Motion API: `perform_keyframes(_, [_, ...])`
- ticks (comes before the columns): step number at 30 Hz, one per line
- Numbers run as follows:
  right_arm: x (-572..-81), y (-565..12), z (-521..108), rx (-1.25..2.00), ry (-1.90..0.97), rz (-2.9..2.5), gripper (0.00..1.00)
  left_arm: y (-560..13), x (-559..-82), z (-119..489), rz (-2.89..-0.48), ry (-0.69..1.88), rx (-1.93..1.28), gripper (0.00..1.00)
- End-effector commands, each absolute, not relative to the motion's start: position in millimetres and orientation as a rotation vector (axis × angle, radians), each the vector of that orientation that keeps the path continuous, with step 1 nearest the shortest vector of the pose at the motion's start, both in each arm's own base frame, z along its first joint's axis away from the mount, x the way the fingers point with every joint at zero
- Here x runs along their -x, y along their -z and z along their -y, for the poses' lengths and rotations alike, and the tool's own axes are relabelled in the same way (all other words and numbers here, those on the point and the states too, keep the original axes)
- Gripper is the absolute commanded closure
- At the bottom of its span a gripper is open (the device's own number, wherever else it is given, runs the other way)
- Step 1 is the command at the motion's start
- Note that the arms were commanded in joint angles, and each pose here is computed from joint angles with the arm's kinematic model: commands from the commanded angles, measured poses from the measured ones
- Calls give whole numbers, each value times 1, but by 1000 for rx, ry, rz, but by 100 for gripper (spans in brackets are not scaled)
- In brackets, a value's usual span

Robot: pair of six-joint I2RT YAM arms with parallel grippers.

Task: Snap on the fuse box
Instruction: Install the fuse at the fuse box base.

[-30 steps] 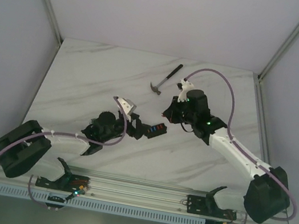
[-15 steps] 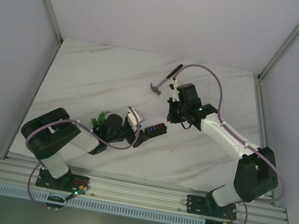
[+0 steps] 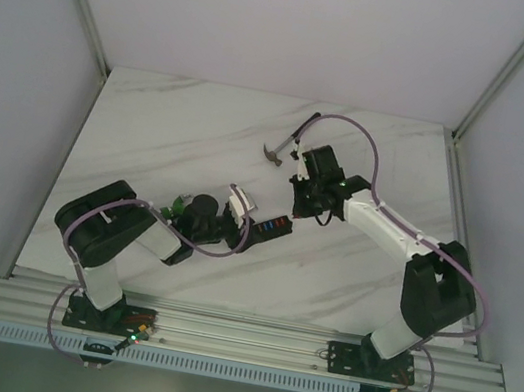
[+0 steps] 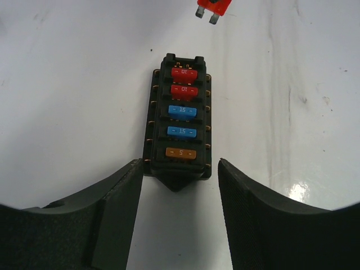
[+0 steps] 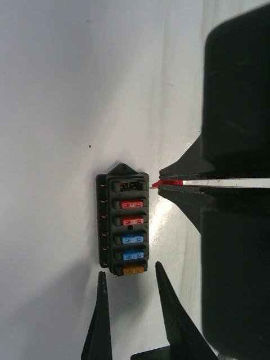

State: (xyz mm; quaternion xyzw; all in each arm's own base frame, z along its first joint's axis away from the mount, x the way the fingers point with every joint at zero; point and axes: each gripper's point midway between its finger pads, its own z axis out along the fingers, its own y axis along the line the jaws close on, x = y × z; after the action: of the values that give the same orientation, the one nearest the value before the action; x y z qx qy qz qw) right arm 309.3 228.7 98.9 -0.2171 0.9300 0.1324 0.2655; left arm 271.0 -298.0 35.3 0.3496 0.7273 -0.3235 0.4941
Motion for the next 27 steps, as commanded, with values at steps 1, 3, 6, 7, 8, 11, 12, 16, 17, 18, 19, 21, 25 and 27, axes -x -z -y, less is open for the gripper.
perform_keyframes(1, [-316,-104,-231,614,-326,-2510,100,-46,-278,307,-1688,801,-885,37])
perform_keyframes(3, [-317,-103,-232,621,-311,-2515,100,-43,-278,307,-1693,804,-891,39])
perform_keyframes(6, [-318,-100,-233,633,-299,-2523,100,-43,-279,308,-1691,808,-893,42])
perform_keyframes(7, [-317,-99,-233,636,-296,-2527,100,-43,-279,308,-1690,808,-892,43])
perform_keyframes(8, [-318,-98,-234,639,-294,-2528,100,-42,-279,308,-1690,811,-892,44])
perform_keyframes(11, [-318,-95,-235,649,-285,-2536,100,-40,-279,310,-1694,820,-898,46])
perform_keyframes(12, [-319,-94,-235,652,-281,-2541,100,-39,-279,310,-1696,822,-901,47])
perform_keyframes(16, [-318,-89,-239,676,-266,-2558,100,-36,-279,310,-1706,824,-907,48])
perform_keyframes(17, [-318,-87,-240,685,-261,-2563,100,-36,-279,310,-1707,821,-907,48])
perform_keyframes(18, [-317,-85,-240,695,-251,-2574,100,-35,-279,310,-1709,819,-906,48])
perform_keyframes(19, [-317,-83,-240,703,-238,-2580,100,-34,-279,309,-1713,817,-908,48])
perform_keyframes(21, [-317,-81,-240,716,-203,-2590,100,-32,-279,309,-1720,817,-911,48])
perform_keyframes(25, [-317,-77,-237,725,-122,-2599,100,-30,-279,310,-1726,819,-914,50])
perform_keyframes(27, [-319,-77,-237,721,-100,-2595,100,-30,-279,310,-1729,819,-915,51])
